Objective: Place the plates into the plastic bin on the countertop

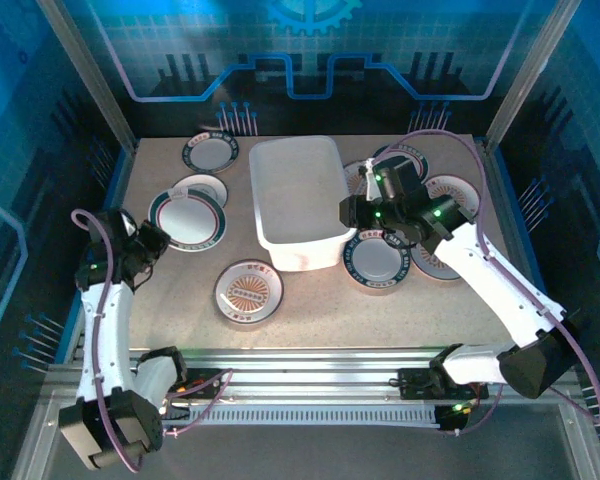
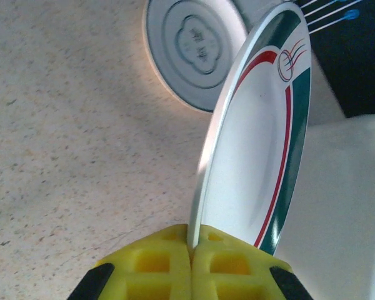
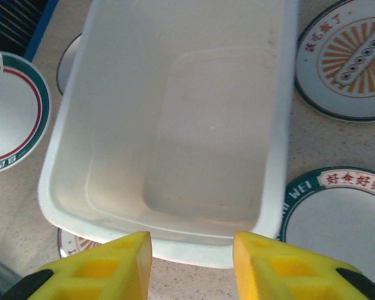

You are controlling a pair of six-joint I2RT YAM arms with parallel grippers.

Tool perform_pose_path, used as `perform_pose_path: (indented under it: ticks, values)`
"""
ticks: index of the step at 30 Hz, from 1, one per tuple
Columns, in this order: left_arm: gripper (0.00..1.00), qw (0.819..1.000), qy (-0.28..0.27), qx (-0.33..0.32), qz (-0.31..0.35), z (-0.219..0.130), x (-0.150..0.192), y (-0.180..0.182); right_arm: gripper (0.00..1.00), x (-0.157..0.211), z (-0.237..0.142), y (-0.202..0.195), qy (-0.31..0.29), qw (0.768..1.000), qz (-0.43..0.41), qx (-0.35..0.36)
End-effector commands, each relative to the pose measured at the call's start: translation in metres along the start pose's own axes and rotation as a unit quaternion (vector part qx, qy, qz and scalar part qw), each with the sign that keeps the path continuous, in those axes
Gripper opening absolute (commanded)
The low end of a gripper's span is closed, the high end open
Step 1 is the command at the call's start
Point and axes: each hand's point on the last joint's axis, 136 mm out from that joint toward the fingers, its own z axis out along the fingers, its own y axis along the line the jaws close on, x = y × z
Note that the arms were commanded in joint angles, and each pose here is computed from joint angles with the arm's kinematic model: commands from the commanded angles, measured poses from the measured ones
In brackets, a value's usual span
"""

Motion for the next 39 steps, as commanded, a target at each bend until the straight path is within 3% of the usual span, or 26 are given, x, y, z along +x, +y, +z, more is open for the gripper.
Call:
perform_pose_path:
  ticks: [1,10,19,32,39]
  values:
    - [0.00,0.995,-0.011,0.089,0.037,-0.025,-0.012,-0.049,0.41,-0.012,-0.009,0.028,-0.003,0.999,0.001,-0.054]
    - [0.00,0.967,0.002,0.241,0.079,-0.060,-0.023,-0.132,0.46,-0.029,-0.002,0.095,0.022,0.983,0.023,-0.179]
    - [0.00,0.943,0.036,0.299,0.139,-0.066,0.002,-0.187,0.46,-0.035,0.010,0.156,0.016,0.950,0.082,-0.299]
    - [0.00,0.936,0.051,0.315,0.147,-0.058,0.019,-0.205,0.42,-0.035,0.025,0.137,-0.034,0.950,0.151,-0.270]
    - [0.00,0.937,0.053,0.313,0.142,-0.053,0.026,-0.205,0.30,-0.039,0.032,0.130,-0.064,0.935,0.209,-0.278]
